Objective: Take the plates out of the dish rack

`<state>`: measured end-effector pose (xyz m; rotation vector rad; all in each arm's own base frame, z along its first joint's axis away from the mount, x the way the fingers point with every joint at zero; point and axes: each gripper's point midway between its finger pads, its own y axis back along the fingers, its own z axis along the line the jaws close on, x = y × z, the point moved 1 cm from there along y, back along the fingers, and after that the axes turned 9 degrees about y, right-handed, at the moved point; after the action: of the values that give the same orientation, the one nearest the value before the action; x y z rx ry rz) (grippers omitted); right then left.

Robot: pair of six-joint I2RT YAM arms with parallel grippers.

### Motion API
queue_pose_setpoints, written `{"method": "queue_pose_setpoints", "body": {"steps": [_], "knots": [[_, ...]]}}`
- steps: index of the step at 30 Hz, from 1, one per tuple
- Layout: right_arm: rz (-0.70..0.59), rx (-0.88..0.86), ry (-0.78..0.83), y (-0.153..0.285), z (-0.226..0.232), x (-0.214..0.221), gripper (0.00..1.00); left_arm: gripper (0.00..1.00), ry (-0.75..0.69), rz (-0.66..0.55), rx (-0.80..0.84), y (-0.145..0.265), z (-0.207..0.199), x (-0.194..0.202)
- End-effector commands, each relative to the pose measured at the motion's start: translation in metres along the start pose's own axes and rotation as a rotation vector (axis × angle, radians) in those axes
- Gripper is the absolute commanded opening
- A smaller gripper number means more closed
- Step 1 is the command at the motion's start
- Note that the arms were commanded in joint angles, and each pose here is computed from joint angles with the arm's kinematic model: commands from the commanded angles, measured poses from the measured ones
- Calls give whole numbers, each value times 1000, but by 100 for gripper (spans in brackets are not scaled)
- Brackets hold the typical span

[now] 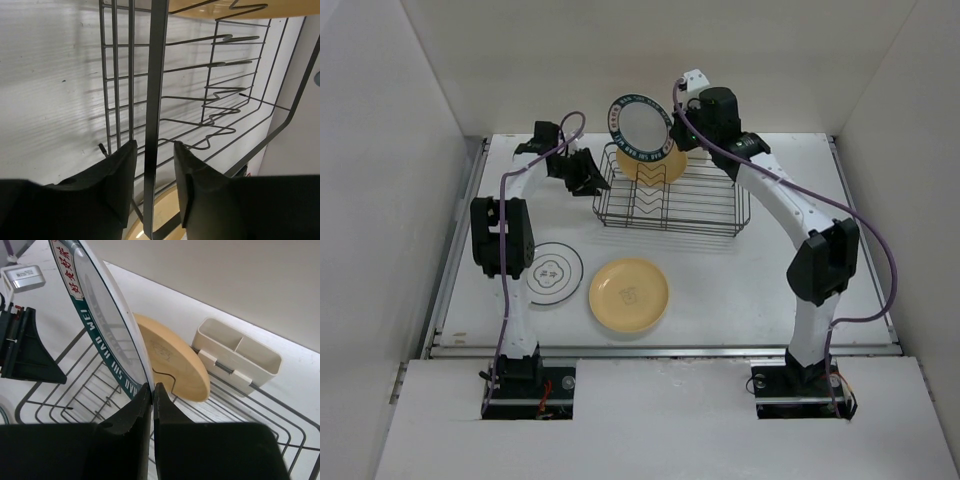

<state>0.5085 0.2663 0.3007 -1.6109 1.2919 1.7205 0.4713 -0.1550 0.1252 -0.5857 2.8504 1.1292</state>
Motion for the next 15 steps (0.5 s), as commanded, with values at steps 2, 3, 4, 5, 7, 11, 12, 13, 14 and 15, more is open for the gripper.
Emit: {"method": "queue_pose_setpoints", "body": {"steps": [2, 3, 4, 5, 7, 11, 12, 13, 14, 15], "knots": [[-83, -59, -59, 31, 12, -35, 0, 43, -36, -30, 25, 28, -34, -2], [-79, -60, -72, 34, 12, -36, 0, 52, -42, -23, 21, 33, -37, 1], [-84, -75, -71, 40, 15, -40, 0, 54, -65, -44, 9, 40, -36, -6], [-71, -86, -72, 41, 17, -37, 0, 54, -90, -64, 9, 50, -44, -7], [-37, -89, -74, 52, 17, -38, 0, 61, -74, -107, -6, 75, -40, -18], [22, -132, -72, 61, 32, -35, 0, 71, -51, -264, -63, 149, -21, -49], [20, -161, -68, 62, 41, -36, 0, 79, -39, -362, -115, 183, -4, -63], [26, -224, -63, 60, 59, -33, 0, 83, -27, -401, -149, 200, 6, -67], [59, -259, -61, 53, 72, -22, 0, 85, -19, -436, -185, 215, 16, -70], [77, -294, -57, 48, 85, -15, 0, 94, -24, -496, -234, 236, 22, -74]]}}
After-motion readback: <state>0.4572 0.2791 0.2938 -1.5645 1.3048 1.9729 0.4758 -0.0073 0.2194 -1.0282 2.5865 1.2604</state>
